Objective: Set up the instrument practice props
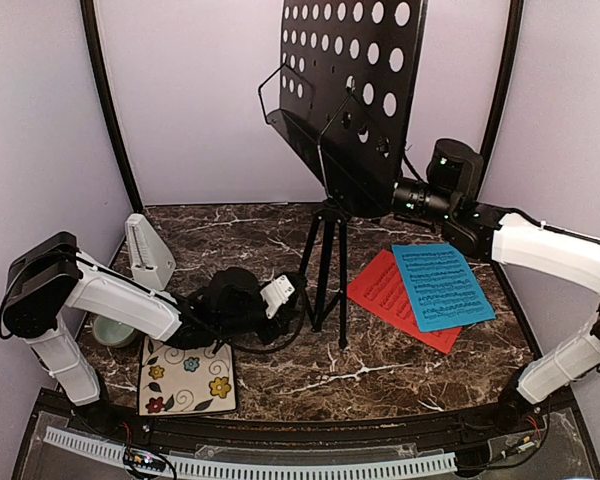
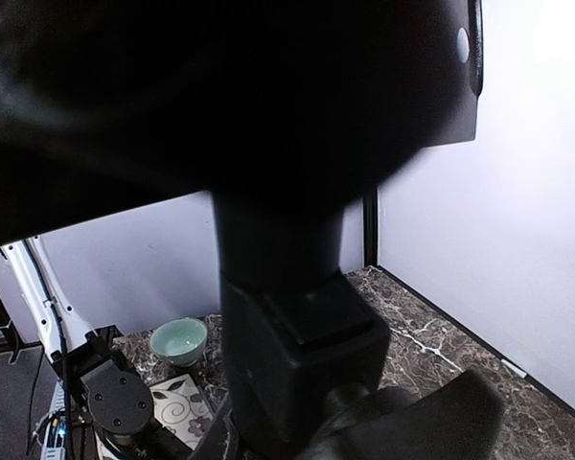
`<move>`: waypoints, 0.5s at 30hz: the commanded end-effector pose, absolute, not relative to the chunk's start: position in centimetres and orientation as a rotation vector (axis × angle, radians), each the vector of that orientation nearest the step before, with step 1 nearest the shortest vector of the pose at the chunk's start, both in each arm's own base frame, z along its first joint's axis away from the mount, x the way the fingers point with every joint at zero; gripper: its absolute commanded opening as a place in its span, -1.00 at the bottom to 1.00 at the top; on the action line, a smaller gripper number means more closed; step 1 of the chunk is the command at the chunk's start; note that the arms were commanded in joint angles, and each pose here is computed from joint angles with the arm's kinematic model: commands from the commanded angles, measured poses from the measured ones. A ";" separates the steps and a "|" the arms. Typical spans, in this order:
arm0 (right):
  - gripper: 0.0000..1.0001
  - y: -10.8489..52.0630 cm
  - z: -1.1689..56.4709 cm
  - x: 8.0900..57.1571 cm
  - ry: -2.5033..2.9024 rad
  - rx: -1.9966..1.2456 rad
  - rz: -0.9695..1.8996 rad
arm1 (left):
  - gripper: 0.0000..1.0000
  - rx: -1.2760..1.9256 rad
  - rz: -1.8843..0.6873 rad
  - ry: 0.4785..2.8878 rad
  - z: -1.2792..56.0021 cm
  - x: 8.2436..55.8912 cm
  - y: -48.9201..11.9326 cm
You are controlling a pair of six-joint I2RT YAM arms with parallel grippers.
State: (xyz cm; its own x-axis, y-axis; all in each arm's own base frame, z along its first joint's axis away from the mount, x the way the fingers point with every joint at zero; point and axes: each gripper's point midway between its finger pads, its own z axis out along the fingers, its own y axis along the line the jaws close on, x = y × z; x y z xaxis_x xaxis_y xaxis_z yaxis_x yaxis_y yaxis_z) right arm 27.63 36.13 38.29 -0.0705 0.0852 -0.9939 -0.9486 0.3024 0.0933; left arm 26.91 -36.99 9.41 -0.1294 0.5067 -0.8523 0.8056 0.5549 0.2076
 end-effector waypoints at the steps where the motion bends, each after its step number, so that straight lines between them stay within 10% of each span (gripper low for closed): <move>1: -1.00 33.8 50.3 24.0 0.966 -0.827 1.051 | -0.70 1.064 -0.261 1.757 10.5 28.3 -36.0; 15: -1.00 33.7 51.9 24.7 0.950 -0.828 0.968 | -1.00 1.128 0.012 1.737 9.5 30.6 -32.9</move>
